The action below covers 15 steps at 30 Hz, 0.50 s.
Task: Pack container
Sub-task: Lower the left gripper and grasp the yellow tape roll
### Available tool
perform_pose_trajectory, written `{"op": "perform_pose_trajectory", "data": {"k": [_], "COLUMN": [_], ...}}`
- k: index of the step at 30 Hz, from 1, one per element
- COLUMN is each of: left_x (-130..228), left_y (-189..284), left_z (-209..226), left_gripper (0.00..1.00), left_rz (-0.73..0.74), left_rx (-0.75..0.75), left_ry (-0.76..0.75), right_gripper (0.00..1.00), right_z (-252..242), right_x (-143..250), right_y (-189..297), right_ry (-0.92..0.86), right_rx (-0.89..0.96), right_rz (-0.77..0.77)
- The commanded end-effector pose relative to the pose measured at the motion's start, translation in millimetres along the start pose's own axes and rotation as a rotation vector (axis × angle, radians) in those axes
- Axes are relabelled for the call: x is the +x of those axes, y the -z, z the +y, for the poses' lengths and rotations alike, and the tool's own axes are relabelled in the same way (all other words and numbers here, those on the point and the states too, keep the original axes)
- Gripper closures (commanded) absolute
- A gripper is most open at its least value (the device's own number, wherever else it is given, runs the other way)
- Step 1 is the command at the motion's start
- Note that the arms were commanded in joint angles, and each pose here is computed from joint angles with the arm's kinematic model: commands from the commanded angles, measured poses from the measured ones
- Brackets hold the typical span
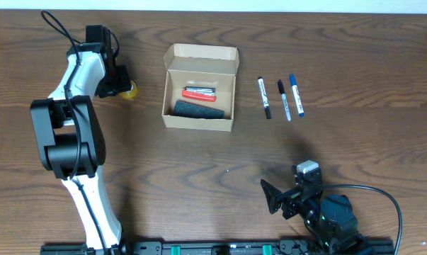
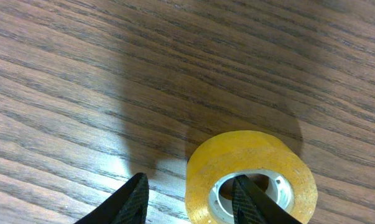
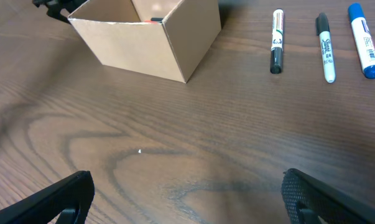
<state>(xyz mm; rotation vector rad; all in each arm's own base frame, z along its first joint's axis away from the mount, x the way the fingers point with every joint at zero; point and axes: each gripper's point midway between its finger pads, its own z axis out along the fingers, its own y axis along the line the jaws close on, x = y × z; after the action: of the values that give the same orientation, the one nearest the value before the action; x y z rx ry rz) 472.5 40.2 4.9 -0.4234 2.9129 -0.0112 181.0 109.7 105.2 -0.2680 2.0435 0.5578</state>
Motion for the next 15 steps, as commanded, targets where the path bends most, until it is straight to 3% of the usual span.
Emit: {"op": "perform_pose_trajectory", "data": {"k": [1,5,15], "left_x": [6.4,7.1,8.4], "left_y": [-17.5,-19.6,-19.7], "left_z": [-1.5,-1.8,-1.5], "left_gripper": [0.57,0.58,0.83], "left_rz": [0.041,0.045,0.05], "left_rx": [0.013,0.015,0.014], "left_ry": [0.011,0.011,0.023], "right_gripper": [0.01,0.01,0.01], "right_z": [1.6,1.5,1.6], "right_x": [0.7,0.7,0.7], "right_y": [-0.1,-0.1,-0.1], "right_ry": [0.018,0.018,0.018], "right_rx": [-0.007,-0.007,-0.007], "right_rz": [-0.001,-0.001,-0.001]}}
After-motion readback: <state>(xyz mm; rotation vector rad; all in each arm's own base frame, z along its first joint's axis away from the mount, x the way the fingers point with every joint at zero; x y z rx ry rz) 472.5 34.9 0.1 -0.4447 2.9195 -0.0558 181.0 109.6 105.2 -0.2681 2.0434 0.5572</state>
